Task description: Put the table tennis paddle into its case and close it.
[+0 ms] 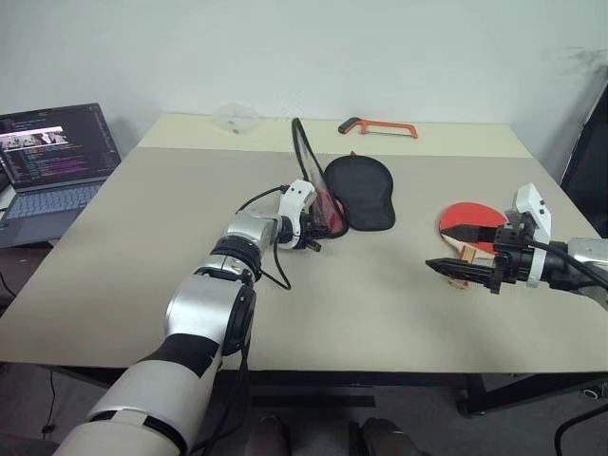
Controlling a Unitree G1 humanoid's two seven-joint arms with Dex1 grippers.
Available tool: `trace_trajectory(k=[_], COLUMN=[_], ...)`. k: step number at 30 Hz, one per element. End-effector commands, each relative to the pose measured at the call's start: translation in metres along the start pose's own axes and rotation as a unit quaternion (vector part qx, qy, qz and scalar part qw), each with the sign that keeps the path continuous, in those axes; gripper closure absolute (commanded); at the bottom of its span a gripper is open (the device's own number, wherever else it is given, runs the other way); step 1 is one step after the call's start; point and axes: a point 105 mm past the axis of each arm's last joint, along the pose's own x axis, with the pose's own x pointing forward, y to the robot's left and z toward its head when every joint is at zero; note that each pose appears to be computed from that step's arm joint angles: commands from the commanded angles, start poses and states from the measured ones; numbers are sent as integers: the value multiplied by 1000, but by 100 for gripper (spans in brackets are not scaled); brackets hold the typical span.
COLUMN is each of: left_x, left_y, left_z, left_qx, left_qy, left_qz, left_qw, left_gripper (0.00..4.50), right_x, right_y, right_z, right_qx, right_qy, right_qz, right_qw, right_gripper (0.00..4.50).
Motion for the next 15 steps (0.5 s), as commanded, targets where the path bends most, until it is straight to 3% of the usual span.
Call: trace_trajectory(k=[1, 6, 10, 15], left_x=[-10, -24, -48, -76], left_y=[7, 15, 22, 31], left_z=[13, 22, 36, 33], left_qx=[27, 63, 104, 136], left_qy=[-15, -26, -43, -41], left_qz=[7, 13, 6, 22], left_qw=[999, 998, 994, 990], left_gripper=[262, 81, 81, 81], right_x=[0, 8, 37, 69], right_y=[2, -6, -48, -90], right_z=[9, 20, 44, 45], right_qx=[-18, -12, 51, 129], right_qy=[-13, -48, -110, -96], right_qz=[6, -21, -146, -261], right_qw=[1000, 999, 982, 952], right_gripper=[0, 0, 0, 0])
